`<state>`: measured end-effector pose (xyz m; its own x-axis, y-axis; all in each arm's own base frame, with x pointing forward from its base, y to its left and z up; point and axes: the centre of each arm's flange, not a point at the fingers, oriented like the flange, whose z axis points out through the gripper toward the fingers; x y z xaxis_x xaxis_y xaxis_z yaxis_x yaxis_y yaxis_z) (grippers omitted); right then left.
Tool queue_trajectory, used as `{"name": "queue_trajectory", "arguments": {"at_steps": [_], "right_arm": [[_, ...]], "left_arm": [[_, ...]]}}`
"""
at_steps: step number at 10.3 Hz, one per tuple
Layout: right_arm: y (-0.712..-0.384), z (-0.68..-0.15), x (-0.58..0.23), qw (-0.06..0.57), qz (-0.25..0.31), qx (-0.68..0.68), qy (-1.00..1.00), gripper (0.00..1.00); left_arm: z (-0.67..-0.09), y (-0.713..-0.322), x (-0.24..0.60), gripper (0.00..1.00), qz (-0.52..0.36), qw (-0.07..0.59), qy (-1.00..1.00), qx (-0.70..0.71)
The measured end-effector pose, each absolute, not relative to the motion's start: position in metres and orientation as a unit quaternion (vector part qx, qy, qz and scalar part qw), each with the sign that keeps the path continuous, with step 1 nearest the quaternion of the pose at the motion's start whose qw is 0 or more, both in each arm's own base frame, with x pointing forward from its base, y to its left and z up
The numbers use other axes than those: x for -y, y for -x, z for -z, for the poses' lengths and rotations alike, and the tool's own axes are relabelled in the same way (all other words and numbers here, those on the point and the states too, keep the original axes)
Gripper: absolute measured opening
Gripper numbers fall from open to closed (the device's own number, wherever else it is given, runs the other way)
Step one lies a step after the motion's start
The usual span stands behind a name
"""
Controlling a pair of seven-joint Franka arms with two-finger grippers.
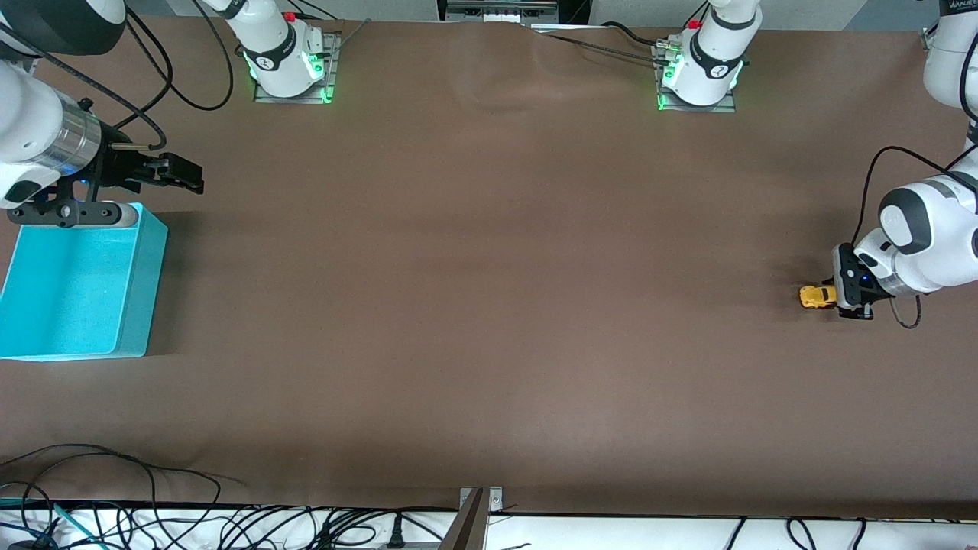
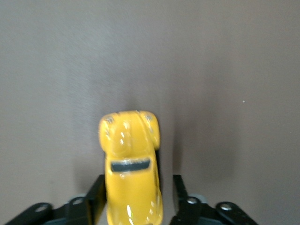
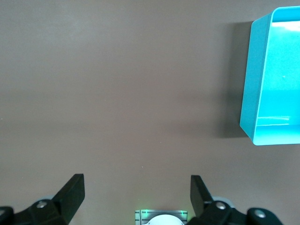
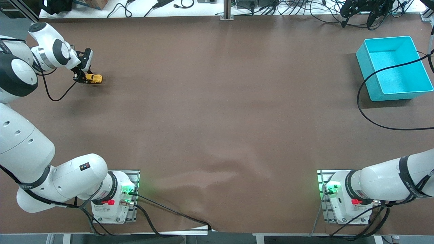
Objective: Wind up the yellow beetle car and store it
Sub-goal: 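Release the car from the left gripper and raise the gripper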
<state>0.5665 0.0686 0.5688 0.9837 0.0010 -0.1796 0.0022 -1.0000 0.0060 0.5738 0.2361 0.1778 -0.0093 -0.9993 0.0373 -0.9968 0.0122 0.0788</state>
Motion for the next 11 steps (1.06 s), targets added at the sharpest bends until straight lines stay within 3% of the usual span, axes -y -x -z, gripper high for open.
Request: {"name": "queue_trajectory", "arguments": {"at_steps": [2,3,7,11], "right_arm": [[-0.567,-0.569,-0.068,0.003,0.09,-0.001,-0.996,1.0],[-0.567,-0.568,-0.068,0.003,0.09,-0.001,-0.996,1.0],[-0.571,-0.563,-0.068,0.003,0.091,0.0,-0.996,1.0],[-0.574,-0.558,-0.067,0.003,0.089,0.002,-0.996,1.0]], "left_arm": [[-0.198,-0.587,-0.235,0.93,0.023,0.071,-0.701,0.709],[-0.22,-0.601,-0.232,1.0,0.028,0.084,-0.701,0.708],[-0.313,-0.643,-0.198,1.0,0.055,0.105,-0.727,0.677],[-0.376,-0.675,-0.098,1.0,0.087,0.104,-0.751,0.646]]}}
